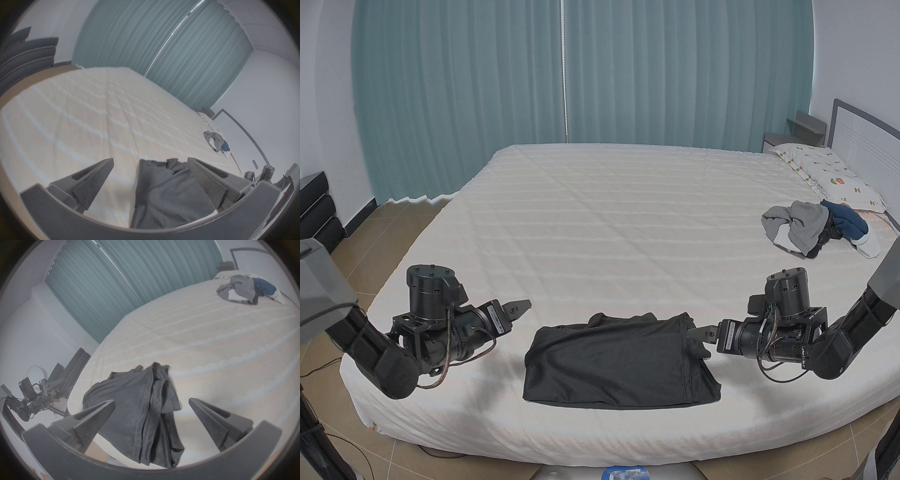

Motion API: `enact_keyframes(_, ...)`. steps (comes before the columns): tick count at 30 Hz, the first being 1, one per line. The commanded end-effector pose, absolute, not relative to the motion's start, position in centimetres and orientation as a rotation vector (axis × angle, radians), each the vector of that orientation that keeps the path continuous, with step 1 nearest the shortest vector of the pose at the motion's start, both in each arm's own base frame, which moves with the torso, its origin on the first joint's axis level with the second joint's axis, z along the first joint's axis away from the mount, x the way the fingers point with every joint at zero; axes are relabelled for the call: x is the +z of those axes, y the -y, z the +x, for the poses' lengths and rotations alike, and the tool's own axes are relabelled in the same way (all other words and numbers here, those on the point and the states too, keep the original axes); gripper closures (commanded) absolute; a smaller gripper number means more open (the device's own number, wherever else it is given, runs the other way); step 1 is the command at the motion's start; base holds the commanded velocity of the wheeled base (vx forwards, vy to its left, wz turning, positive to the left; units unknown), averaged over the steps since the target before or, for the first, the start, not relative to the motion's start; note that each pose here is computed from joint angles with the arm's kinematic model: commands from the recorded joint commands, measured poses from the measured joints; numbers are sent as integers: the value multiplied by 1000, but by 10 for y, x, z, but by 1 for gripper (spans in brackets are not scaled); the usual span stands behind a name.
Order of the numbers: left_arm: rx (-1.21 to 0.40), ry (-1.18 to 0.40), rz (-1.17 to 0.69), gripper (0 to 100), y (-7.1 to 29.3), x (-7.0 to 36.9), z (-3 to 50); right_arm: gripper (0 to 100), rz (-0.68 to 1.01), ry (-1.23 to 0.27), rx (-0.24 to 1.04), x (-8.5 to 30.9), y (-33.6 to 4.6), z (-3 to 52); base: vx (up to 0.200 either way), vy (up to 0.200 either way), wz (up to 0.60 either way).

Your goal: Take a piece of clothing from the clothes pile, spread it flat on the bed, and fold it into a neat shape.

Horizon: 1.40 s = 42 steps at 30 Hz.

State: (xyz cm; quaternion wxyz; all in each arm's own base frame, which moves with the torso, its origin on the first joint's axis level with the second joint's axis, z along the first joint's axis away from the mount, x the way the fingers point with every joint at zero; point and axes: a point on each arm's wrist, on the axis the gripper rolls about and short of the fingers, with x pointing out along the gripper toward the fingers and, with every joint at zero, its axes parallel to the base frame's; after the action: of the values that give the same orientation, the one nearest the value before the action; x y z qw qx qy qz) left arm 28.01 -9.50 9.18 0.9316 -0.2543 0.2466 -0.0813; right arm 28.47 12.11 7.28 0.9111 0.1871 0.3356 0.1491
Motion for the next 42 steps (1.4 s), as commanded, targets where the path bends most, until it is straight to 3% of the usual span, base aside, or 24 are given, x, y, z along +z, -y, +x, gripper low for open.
enact_keyframes(1,-160,-308,-518,0,78,144,237,0,384,-539,291,117,-113,263,0,0,0)
enact_keyframes(7,-179,-157,-465,0,55,178,171,0,355,-329,286,172,-97,212,0,0,0)
enact_keyframes(15,-159,-3,-421,0,20,188,70,0,271,-210,278,212,-54,114,0,0,0)
enact_keyframes(22,-115,-6,-375,0,-5,173,-2,0,263,-182,131,191,-13,47,0,0,0)
enact_keyframes(29,95,82,-305,0,-7,163,-25,0,241,-159,-17,174,4,2,0,0,0)
enact_keyframes(42,188,117,-202,0,-4,134,-54,0,67,-90,-65,121,3,-41,0,0,0)
